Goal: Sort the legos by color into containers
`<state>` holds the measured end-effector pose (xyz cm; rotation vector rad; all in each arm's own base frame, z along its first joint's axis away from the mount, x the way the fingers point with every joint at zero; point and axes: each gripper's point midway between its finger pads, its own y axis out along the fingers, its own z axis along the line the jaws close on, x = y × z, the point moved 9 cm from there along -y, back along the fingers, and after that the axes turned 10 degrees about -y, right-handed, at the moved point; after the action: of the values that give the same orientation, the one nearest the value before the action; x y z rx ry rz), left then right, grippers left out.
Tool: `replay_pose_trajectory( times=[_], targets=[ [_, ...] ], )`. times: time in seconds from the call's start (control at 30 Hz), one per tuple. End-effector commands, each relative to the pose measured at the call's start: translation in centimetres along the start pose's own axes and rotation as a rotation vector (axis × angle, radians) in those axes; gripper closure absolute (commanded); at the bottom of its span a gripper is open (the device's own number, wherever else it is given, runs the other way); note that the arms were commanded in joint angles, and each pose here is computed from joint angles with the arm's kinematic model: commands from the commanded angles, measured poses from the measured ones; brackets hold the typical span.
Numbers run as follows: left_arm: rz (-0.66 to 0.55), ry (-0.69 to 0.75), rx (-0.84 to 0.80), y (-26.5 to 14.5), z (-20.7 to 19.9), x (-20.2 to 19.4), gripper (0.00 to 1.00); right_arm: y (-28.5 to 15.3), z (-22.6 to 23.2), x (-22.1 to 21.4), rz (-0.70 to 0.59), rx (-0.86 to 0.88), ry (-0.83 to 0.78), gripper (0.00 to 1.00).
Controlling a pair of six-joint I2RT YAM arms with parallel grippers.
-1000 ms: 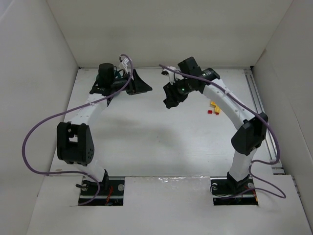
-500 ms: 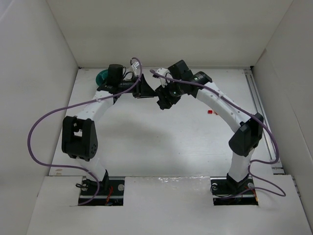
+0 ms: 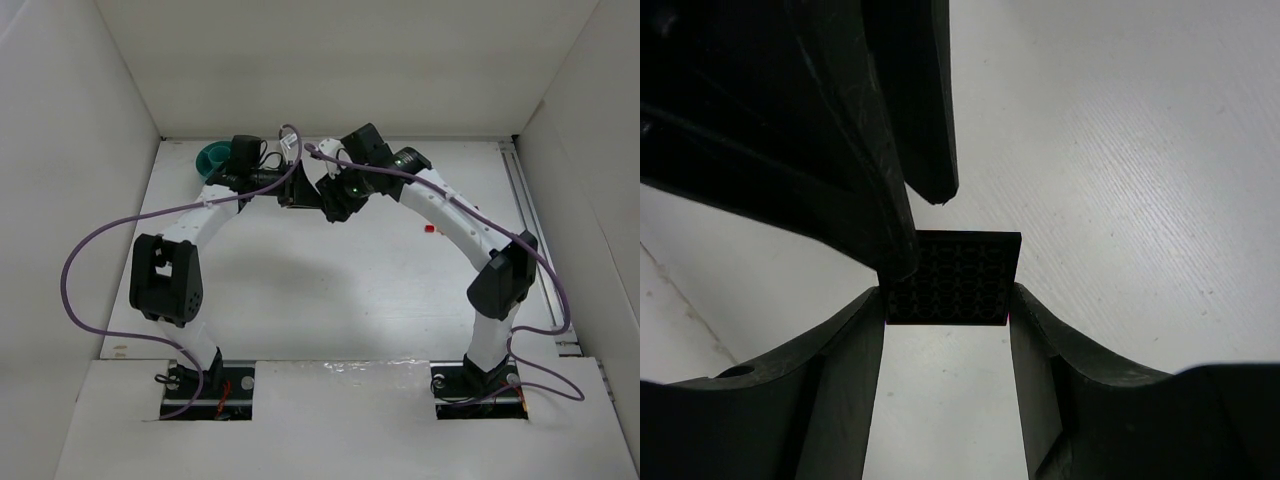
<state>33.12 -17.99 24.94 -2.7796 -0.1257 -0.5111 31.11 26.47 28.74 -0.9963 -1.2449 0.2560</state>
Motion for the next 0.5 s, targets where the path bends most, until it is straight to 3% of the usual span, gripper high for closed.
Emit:
replay_pose_trajectory(
  times=[0.0,0.17,0.37,0.47],
  targets=[
    [0.011,0.078,-0.045,-0.23,-1.55,0.57,0.67,-0.24,0.07,2.05,-0.079,-0.031,-0.038,0.77],
    [0.009,0.079,-0.035,-0.23,-1.42,0.54,0.79,-0.16,0.34,2.12,-0.074,-0.041,-0.045,0.77],
    [0.001,0.071,-0.015,-0.20,-1.24,0.55,0.84,0.04,0.78,2.14,-0.073,-0.066,-0.058,0.76],
    [-0.009,0.079,-0.008,-0.33,-1.49,0.60,0.89,-0.13,0.62,2.29,-0.086,-0.093,-0.049,0.58]
  ],
)
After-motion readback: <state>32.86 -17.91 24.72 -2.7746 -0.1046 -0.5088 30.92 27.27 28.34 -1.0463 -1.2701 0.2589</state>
